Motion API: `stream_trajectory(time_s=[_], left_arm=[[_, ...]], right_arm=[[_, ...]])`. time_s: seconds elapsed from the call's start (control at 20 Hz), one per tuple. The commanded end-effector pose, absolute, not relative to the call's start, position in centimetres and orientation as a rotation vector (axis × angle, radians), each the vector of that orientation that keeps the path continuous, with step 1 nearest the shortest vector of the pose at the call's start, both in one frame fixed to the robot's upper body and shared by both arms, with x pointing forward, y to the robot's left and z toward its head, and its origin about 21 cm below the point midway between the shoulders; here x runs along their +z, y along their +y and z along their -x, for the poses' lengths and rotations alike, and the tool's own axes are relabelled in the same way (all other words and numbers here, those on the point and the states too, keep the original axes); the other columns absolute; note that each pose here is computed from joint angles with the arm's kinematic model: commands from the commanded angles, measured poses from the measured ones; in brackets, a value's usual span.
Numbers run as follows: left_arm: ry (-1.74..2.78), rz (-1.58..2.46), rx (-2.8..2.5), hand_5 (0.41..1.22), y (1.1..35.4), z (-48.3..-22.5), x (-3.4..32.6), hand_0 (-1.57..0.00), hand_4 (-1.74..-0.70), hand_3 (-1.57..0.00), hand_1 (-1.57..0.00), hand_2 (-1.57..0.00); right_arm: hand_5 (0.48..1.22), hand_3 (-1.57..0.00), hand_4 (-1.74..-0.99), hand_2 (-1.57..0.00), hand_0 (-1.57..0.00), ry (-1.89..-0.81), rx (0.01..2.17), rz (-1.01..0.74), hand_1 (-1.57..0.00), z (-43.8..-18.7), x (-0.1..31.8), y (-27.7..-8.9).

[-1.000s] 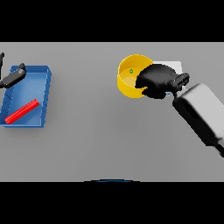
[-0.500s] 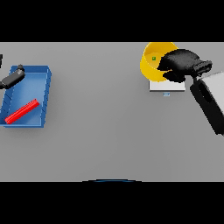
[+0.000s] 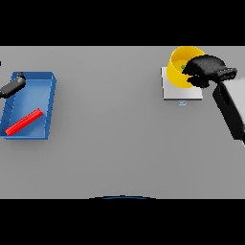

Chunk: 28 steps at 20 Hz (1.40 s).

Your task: Pick up the red beaker and tilt it to pour out 1 green nut into yellow bowl. Pick up the yellow bowl and place it on the metallic measuring scale.

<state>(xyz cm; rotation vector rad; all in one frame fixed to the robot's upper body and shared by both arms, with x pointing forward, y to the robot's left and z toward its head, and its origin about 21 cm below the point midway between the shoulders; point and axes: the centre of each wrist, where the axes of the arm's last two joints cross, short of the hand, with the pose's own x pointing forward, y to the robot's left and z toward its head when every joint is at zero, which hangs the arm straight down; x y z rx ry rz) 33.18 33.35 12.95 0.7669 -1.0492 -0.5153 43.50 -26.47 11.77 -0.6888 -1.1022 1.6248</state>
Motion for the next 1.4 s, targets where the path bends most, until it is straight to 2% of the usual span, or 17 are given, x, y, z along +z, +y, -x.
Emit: stream_trajectory(time_s=[0.0, 0.2, 0.4, 0.5, 0.55, 0.6, 0.65, 0.75, 0.8, 0.9, 1.1, 1.35], left_arm=[[-1.045, -0.776, -0.513, 0.749, 33.2, -33.3, 13.0, 0.0, -0.81, 0.0, 0.0, 0.0], [-1.058, -0.768, -0.524, 0.729, 32.8, -33.1, 12.9, 0.0, -0.8, 0.0, 0.0, 0.0], [-1.049, -0.765, -0.519, 0.734, 32.8, -33.6, 12.9, 0.0, -0.81, 0.0, 0.0, 0.0], [-1.05, -0.768, -0.524, 0.74, 32.8, -33.6, 13.0, 0.0, -0.81, 0.0, 0.0, 0.0], [-1.051, -0.759, -0.523, 0.745, 32.8, -33.6, 12.9, 0.0, -0.81, 0.0, 0.0, 0.0], [-1.048, -0.756, -0.528, 0.745, 32.6, -33.8, 12.7, 0.0, -0.81, 0.0, 0.0, 0.0], [-1.04, -0.76, -0.523, 0.744, 32.7, -33.9, 12.5, 0.0, -0.81, 0.0, 0.0, 0.0], [-1.05, -0.758, -0.519, 0.745, 32.8, -33.6, 12.4, 0.0, -0.81, 0.0, 0.0, 0.0], [-1.045, -0.759, -0.522, 0.742, 32.8, -33.8, 12.5, 0.0, -0.81, 0.0, 0.0, 0.0], [-1.041, -0.767, -0.523, 0.738, 32.7, -34.2, 12.8, 0.0, -0.81, 0.0, 0.0, 0.0], [-1.037, -0.765, -0.513, 0.736, 33.1, -34.2, 12.3, 0.0, -0.81, 0.0, 0.0, 0.0], [-1.054, -0.754, -0.511, 0.734, 32.7, -34.3, 12.5, 0.0, -0.82, 0.0, 0.0, 0.0]], right_arm=[[1.221, -1.41, -1.724, -1.57, -1.57, -1.097, 1.618, 0.687, -1.57, -43.7, 11.2, -26.6], [1.221, -1.5, -1.727, -1.56, -1.57, -1.061, 1.606, 0.683, -1.5, -43.9, 9.3, -26.5], [1.221, -1.48, -1.721, -1.57, -1.55, -1.066, 1.599, 0.671, -1.42, -44.0, 8.8, -26.7], [1.221, -1.17, -1.728, -1.57, -1.54, -1.056, 1.587, 0.653, -1.41, -44.2, 8.9, -26.5], [1.221, -1.02, -1.659, -1.5, -1.54, -1.046, 1.58, 0.639, -1.44, -44.4, 8.9, -26.5], [1.134, -0.91, -1.596, -1.35, -1.52, -1.037, 1.567, 0.646, -1.35, -44.4, 9.0, -26.6], [1.053, -0.82, -1.548, -1.13, -1.22, -1.015, 1.557, 0.64, -1.08, -44.3, 8.4, -26.6], [0.928, -0.71, -1.47, -0.81, -0.78, -1.014, 1.563, 0.624, -0.69, -44.5, 8.6, -26.9], [0.887, -0.67, -1.444, -0.69, -0.62, -1.012, 1.567, 0.618, -0.55, -44.5, 8.6, -27.3], [0.821, -0.6, -1.41, -0.52, -0.4, -1.019, 1.572, 0.597, -0.35, -44.6, 8.6, -26.7], [0.755, -0.47, -1.356, -0.29, -0.16, -1.005, 1.609, 0.596, -0.14, -44.9, 8.5, -27.0], [0.733, -0.35, -1.308, -0.12, -0.05, -0.979, 1.637, 0.589, -0.05, -45.3, 8.6, -26.6]])
